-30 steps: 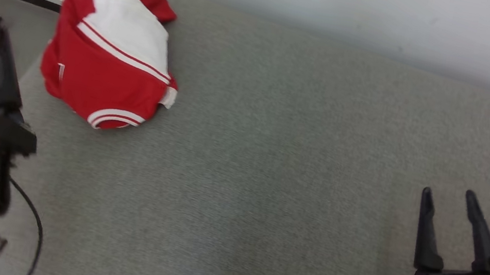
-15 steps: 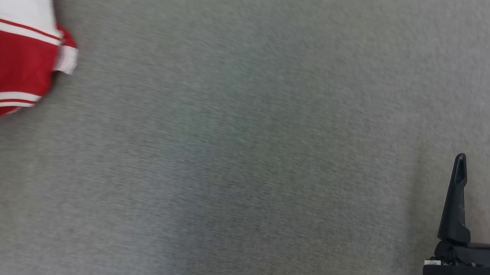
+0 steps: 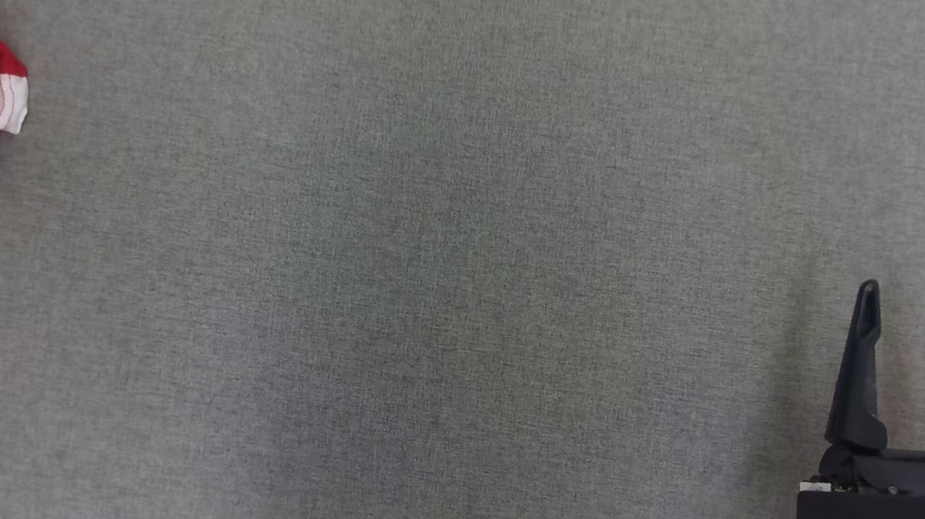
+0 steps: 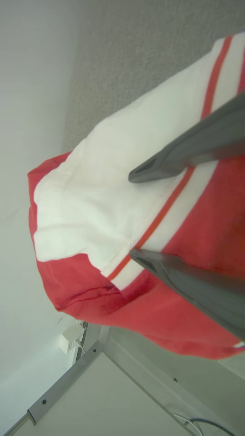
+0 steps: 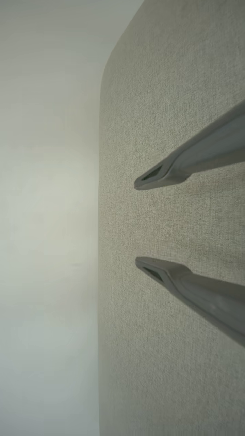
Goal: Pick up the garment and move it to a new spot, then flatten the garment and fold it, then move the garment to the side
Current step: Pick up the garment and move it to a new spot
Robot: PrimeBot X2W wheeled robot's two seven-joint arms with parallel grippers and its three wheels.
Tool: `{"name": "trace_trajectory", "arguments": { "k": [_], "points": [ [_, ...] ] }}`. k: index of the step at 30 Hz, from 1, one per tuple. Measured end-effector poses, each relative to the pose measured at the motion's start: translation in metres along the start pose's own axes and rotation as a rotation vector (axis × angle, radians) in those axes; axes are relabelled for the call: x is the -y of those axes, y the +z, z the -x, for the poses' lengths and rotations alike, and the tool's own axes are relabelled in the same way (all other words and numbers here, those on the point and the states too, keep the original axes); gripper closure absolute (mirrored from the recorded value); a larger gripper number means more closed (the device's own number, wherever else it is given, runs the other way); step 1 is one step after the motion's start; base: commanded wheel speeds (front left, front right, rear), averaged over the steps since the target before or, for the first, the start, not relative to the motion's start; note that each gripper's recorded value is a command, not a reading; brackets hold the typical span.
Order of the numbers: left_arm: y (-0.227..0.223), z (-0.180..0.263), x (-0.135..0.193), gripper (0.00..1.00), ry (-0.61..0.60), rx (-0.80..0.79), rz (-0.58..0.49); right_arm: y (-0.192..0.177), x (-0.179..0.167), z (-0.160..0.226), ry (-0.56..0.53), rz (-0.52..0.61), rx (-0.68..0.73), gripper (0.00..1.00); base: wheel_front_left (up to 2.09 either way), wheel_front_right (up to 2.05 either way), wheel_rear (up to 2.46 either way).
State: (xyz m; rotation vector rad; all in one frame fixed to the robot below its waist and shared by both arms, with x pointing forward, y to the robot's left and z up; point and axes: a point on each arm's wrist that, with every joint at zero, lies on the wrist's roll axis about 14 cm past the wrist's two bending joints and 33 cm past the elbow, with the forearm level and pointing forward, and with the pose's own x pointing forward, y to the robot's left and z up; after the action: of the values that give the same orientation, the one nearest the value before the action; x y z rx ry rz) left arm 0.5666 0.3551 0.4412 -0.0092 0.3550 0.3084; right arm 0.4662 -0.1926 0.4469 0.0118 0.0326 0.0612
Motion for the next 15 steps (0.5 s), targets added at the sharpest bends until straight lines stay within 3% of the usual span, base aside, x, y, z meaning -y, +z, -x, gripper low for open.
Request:
{"name": "trace_trajectory", "arguments": {
  "k": [5,7,15],
  "points": [
    [-0.028,0.006,-0.005,0.00,0.010,-0.118,-0.001,0.007,-0.005,0.001,0.014,0.000,0.013,0.00,0.00,0.00,0.00],
    [-0.035,0.009,-0.007,1.00,0.016,-0.145,0.000,0.009,-0.006,0.002,0.017,-0.001,0.015,0.00,0.00,0.00,0.00],
    [-0.032,0.015,-0.005,1.00,0.009,-0.120,-0.015,0.015,-0.004,0.008,0.013,-0.003,0.024,0.00,0.00,0.00,0.00]
  ]
}}
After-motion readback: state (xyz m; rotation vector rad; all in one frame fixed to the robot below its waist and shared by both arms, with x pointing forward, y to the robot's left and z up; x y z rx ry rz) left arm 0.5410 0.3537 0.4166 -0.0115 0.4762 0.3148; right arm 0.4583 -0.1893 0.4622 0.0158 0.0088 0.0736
